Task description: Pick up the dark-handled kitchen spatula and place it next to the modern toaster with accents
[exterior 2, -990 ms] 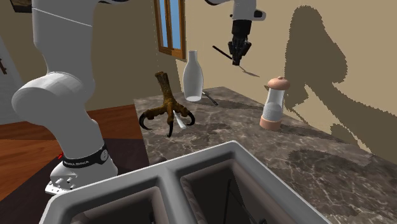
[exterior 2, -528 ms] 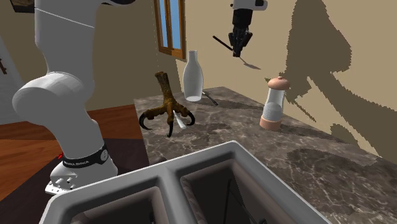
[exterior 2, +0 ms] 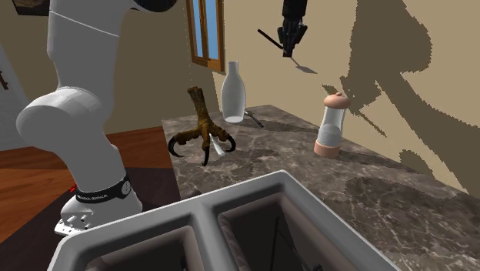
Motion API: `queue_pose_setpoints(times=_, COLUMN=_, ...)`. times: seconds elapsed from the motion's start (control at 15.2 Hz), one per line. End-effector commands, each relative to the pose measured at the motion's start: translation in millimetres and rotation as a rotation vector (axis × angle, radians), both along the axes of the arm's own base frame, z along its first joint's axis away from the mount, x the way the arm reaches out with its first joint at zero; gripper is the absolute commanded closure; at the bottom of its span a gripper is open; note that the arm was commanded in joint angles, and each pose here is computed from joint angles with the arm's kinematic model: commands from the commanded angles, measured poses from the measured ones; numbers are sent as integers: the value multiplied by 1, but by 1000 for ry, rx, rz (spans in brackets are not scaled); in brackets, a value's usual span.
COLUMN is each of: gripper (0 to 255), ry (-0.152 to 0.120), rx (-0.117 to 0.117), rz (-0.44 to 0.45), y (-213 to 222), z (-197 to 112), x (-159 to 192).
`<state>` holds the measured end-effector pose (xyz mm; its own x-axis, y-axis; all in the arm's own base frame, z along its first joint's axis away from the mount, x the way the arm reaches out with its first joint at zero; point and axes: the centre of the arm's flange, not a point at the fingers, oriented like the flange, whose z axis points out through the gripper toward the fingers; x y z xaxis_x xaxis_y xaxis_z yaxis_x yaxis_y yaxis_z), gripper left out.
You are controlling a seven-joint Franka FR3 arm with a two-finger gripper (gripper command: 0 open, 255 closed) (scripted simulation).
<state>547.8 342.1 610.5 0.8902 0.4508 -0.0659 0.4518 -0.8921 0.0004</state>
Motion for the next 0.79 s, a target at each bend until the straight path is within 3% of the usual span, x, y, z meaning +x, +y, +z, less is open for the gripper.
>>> queue_pose_setpoints(times=0.0, gripper=255, ry=0, rx=0, rz=0, y=-13, z=3, x=-1)
queue_pose_setpoints(times=0.73, gripper=255, ry=0, rx=0, rz=0, y=-158, z=3, x=-12)
